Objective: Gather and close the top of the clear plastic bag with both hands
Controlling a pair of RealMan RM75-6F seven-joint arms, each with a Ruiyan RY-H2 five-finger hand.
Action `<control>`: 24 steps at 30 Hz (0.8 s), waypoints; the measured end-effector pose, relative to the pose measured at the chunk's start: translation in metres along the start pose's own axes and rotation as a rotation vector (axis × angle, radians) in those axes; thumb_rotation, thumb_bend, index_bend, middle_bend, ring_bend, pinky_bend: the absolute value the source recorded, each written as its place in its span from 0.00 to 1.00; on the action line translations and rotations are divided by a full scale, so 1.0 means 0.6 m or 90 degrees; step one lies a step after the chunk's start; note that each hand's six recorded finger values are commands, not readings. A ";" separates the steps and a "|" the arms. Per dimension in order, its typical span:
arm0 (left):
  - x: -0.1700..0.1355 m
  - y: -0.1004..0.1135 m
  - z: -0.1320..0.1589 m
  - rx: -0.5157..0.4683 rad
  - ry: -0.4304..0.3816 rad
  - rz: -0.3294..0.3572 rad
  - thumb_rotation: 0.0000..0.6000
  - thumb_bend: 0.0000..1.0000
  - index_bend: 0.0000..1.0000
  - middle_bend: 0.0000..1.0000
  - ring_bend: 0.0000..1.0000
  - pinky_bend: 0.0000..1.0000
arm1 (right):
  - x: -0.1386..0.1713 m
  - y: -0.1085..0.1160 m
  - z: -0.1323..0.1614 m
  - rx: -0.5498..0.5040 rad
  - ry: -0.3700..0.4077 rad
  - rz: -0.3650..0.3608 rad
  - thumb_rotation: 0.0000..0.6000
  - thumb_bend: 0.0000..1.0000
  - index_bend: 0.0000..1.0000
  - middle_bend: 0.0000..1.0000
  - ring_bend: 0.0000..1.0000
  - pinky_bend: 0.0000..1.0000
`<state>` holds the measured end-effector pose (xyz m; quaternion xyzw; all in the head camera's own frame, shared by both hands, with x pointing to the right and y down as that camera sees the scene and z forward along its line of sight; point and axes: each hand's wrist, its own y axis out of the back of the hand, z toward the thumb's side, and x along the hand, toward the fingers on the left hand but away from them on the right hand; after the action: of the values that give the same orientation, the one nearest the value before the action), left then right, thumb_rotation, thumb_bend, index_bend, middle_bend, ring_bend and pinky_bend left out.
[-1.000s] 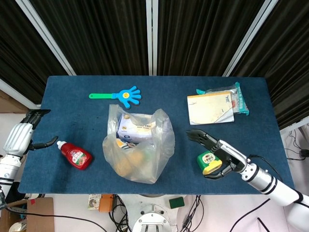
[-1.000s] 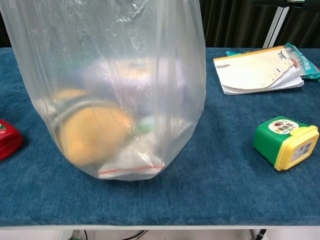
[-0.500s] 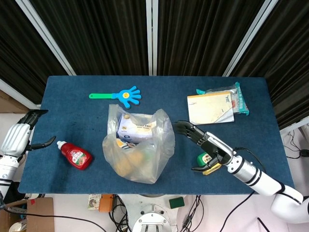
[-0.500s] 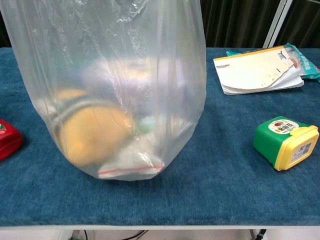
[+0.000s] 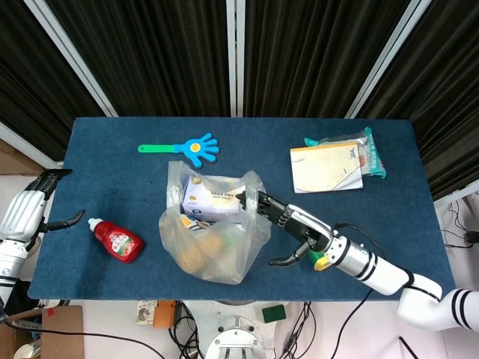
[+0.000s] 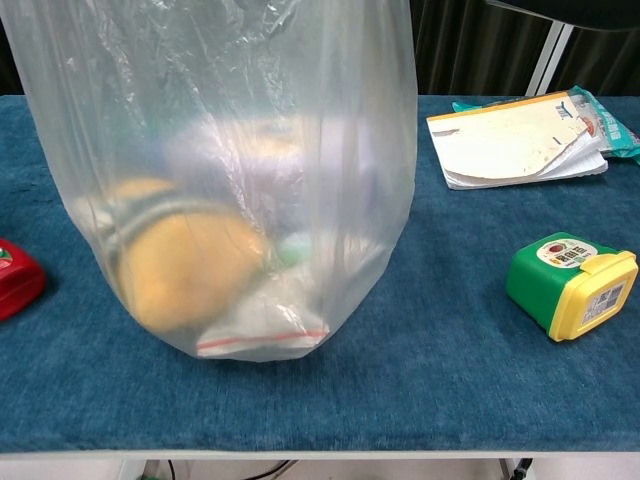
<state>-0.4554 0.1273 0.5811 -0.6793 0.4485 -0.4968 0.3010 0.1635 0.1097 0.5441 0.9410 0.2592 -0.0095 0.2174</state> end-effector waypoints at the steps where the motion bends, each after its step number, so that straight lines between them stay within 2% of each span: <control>1: 0.000 0.000 0.000 0.000 0.000 0.000 0.54 0.19 0.14 0.15 0.10 0.23 | -0.004 -0.002 0.000 0.000 -0.001 0.003 1.00 0.12 0.00 0.00 0.00 0.00; 8: -0.001 0.002 -0.001 0.002 0.000 0.002 0.54 0.19 0.14 0.15 0.10 0.23 | -0.033 -0.014 -0.005 -0.007 -0.016 0.025 1.00 0.10 0.00 0.00 0.00 0.00; 14: -0.002 0.004 -0.003 0.003 0.002 0.004 0.54 0.19 0.14 0.15 0.10 0.23 | -0.049 -0.028 0.004 -0.009 0.000 0.042 1.00 0.10 0.00 0.02 0.00 0.00; 24: 0.001 0.002 -0.004 0.001 0.001 0.001 0.54 0.19 0.14 0.15 0.10 0.23 | -0.059 -0.038 0.024 -0.016 0.037 0.035 1.00 0.10 0.00 0.06 0.00 0.01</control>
<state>-0.4581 0.1261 0.5810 -0.6782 0.4491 -0.4974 0.3015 0.1234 0.1043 0.5265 0.9448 0.2392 0.0270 0.2221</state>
